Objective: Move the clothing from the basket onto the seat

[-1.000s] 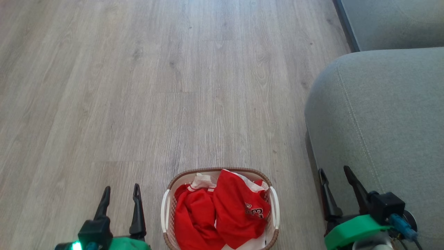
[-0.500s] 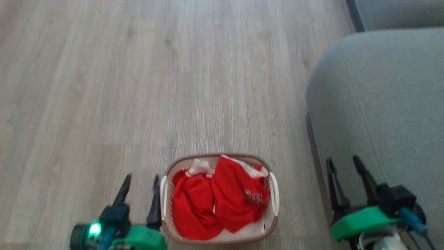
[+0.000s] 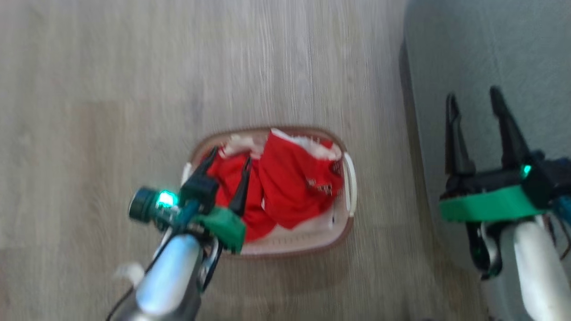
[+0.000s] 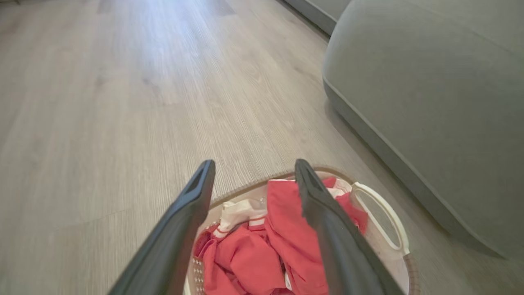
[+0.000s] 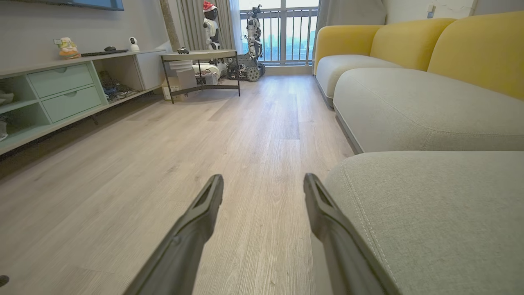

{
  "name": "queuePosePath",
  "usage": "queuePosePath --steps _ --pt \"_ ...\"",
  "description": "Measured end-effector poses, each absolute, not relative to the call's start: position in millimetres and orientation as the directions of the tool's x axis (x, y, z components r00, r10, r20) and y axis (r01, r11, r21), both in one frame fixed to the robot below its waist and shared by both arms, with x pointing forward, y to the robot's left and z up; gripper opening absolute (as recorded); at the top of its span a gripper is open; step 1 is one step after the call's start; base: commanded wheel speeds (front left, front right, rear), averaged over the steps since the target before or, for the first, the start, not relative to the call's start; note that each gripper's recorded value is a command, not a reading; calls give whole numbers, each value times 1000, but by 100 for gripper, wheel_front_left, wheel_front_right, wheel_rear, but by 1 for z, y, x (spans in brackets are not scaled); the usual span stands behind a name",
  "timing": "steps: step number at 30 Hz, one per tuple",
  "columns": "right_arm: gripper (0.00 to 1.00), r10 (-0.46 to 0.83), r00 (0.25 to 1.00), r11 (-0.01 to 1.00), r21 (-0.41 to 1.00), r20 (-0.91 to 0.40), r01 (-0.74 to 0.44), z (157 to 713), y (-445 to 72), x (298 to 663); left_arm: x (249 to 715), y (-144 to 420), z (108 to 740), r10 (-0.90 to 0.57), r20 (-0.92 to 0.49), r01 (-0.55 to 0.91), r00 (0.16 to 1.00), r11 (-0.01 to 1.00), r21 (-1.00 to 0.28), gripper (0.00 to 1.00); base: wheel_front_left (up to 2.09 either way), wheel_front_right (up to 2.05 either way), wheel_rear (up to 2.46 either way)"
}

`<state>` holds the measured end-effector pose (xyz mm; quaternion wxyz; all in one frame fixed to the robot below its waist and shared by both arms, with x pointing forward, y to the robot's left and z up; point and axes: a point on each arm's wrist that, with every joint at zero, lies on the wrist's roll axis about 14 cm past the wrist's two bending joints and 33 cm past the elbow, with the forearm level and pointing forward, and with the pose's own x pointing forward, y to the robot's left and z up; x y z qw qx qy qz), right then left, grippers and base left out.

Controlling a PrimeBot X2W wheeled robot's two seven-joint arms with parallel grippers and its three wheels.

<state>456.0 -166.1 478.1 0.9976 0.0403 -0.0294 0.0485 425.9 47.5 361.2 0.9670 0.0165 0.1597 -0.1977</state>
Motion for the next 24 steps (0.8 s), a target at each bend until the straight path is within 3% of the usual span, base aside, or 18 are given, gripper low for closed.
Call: queuePosePath --steps 13,24 --pt "100 52 999 998 37 -9 -52 427 -187 491 428 -7 237 -536 -568 573 625 809 -133 100 0 0 0" --pt "100 21 998 1000 6 -52 -21 406 -203 492 435 -21 184 -522 -657 569 544 805 -169 100 0 0 0"
